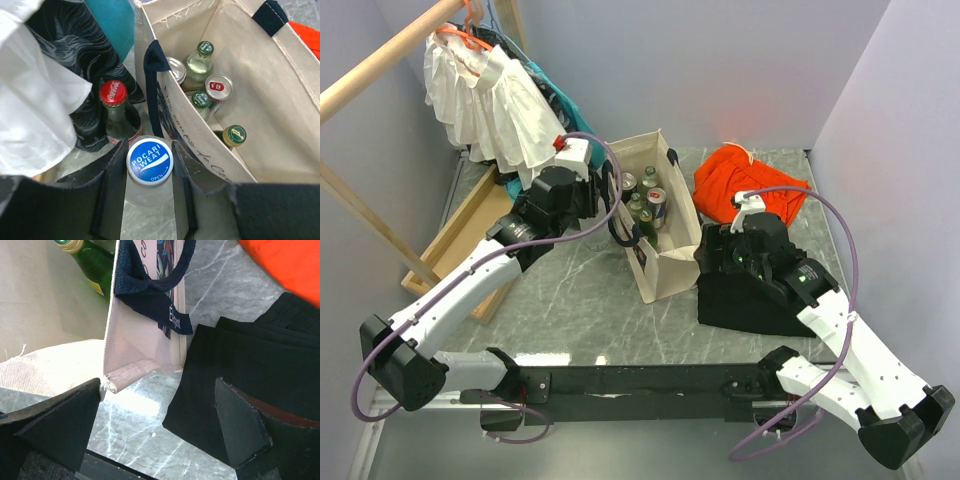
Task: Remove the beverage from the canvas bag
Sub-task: Place the drink at the center of the board.
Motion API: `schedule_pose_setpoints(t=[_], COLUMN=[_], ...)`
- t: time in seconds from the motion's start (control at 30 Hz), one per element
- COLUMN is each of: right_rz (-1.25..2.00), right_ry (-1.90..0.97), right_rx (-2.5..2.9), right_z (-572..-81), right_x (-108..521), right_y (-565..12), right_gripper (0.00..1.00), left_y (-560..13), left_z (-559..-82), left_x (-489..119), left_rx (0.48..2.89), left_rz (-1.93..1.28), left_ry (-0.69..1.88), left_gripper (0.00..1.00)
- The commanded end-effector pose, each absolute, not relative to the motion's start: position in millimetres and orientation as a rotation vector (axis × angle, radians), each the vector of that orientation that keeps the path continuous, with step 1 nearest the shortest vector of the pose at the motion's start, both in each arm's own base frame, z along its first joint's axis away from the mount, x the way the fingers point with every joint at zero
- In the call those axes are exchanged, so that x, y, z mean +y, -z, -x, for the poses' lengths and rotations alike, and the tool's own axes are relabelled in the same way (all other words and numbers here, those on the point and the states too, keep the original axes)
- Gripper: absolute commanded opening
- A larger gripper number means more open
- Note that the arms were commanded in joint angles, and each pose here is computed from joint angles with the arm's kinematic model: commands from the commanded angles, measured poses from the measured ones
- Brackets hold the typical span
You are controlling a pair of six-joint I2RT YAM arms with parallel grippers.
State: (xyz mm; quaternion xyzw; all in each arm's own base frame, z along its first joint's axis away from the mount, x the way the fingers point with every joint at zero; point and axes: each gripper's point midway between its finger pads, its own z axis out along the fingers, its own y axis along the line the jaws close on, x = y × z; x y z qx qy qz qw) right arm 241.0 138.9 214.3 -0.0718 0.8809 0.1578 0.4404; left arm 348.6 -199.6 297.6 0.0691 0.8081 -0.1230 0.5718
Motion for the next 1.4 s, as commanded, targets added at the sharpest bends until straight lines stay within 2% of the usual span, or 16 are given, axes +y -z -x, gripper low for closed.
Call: schedule_pose_setpoints(t=[0.0,0.53,1.37], right_rz=[0.213,0.209,0.217], right_ry=[-0.347,-0.333,-0.312], right_rx=[2.216,2.221,2.234], right_z=[-237,-239,-242], right_x=[135,133,133], right_y=[-207,-205,-203], right_gripper=[1.00,1.00,1.00], left_y=[-367,-344,-295], left_z=[-365,-378,-411], left_x=[-214,-221,-240], left_rx=[1.633,1.597,1.670], left_rz=[-0.055,-0.039,-0.051], left_ry=[0.444,0.449,0.389], left_gripper=[0.01,0.01,0.01])
